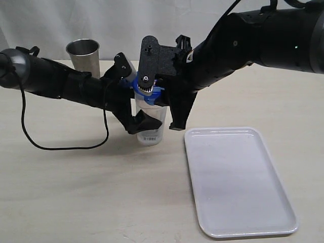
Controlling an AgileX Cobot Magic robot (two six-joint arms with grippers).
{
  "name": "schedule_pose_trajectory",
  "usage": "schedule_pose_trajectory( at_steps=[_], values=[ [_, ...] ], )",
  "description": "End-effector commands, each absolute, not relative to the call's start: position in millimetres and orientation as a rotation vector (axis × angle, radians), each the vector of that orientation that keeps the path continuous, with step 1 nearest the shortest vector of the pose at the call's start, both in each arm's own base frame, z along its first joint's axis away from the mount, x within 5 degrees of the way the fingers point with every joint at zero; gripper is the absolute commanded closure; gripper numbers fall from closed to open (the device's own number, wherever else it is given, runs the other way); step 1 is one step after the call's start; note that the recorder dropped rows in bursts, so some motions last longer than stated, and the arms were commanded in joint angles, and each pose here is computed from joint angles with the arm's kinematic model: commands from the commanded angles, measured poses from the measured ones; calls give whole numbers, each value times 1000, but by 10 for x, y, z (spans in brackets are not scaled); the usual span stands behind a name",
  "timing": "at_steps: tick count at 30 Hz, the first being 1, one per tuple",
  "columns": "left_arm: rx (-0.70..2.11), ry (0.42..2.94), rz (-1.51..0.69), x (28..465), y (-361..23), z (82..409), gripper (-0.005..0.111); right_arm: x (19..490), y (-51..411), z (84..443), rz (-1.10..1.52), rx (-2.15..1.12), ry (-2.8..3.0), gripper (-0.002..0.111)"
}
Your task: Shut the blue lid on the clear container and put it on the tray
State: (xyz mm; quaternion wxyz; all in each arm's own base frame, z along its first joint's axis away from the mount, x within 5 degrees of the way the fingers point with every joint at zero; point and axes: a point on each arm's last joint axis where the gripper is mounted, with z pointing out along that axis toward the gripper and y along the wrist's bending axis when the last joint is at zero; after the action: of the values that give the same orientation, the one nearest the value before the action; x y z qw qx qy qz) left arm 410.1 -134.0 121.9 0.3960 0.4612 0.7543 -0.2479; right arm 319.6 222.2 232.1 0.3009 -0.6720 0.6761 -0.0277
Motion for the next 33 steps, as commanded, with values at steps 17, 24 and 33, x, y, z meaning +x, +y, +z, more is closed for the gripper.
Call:
schedule_pose_trajectory(
  at_steps=[17, 24, 33],
  values=[
    [1211, 1922, -551, 4107, -1307, 1212, 2, 3029, 2140, 1873, 32, -1969, 2021, 70],
    [1170, 1932, -645, 4090, -1343, 1097, 2, 3034, 2143, 1875, 33, -1947, 2034, 70],
    [1067, 1930, -706, 4119, -1368, 1067, 2, 3036, 2144, 1876, 34, -1940, 2037, 70]
  ],
)
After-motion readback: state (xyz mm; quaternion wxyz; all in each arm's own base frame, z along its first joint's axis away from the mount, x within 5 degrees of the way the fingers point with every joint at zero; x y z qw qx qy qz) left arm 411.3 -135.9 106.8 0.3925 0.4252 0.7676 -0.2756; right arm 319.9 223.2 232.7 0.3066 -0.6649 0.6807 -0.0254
